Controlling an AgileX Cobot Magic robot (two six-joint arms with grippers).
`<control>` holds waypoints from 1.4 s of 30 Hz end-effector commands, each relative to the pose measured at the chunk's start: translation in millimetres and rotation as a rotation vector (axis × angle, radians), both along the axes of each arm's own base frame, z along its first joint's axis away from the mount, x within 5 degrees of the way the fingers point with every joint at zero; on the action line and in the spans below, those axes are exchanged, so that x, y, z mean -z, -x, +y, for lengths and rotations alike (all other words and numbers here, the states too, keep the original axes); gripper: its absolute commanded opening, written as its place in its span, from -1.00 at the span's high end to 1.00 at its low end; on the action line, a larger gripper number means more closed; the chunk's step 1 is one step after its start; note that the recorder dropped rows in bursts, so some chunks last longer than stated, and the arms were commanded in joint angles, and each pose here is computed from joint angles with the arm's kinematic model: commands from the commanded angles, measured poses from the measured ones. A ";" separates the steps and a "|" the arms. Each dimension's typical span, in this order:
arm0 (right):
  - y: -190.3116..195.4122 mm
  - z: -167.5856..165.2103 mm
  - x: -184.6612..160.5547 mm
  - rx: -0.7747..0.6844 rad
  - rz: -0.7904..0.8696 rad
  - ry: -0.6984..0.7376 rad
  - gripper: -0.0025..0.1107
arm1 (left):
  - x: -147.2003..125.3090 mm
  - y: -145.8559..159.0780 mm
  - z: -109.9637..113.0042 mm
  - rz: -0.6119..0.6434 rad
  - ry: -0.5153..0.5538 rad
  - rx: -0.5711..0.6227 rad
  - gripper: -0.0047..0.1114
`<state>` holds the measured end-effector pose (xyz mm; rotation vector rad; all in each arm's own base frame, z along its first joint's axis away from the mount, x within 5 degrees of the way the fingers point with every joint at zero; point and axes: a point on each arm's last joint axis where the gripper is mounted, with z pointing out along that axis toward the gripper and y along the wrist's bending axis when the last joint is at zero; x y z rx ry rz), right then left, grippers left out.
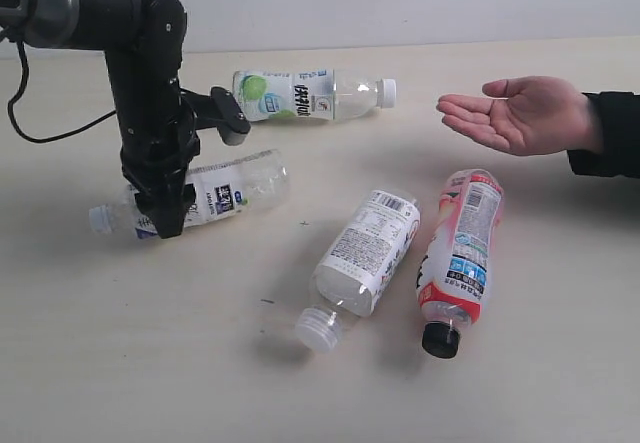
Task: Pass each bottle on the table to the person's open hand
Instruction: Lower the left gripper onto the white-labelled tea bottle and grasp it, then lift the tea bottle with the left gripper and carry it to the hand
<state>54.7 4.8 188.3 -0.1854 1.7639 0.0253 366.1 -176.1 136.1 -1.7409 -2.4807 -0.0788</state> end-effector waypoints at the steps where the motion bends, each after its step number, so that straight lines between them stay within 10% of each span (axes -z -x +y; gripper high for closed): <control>1: 0.1 -0.2 0.6 0.004 -0.008 0.002 0.96 | -31.4 10.5 -8.1 -0.030 0.027 -0.017 0.92; 7: 0.1 -0.2 0.6 0.004 -0.008 0.002 0.96 | -74.2 30.2 -37.7 -0.165 0.128 -0.099 0.92; 15: 0.1 -0.2 0.6 0.004 -0.008 0.002 0.96 | -129.7 60.5 -94.6 -0.243 0.345 -0.534 0.92; 28: 0.1 -0.2 0.6 0.004 -0.008 0.002 0.96 | -212.0 90.9 -182.5 -0.013 1.061 -0.761 0.92; 42: 0.1 -0.2 0.6 0.004 -0.008 0.002 0.96 | -167.5 53.9 -235.2 0.209 1.151 -0.948 0.92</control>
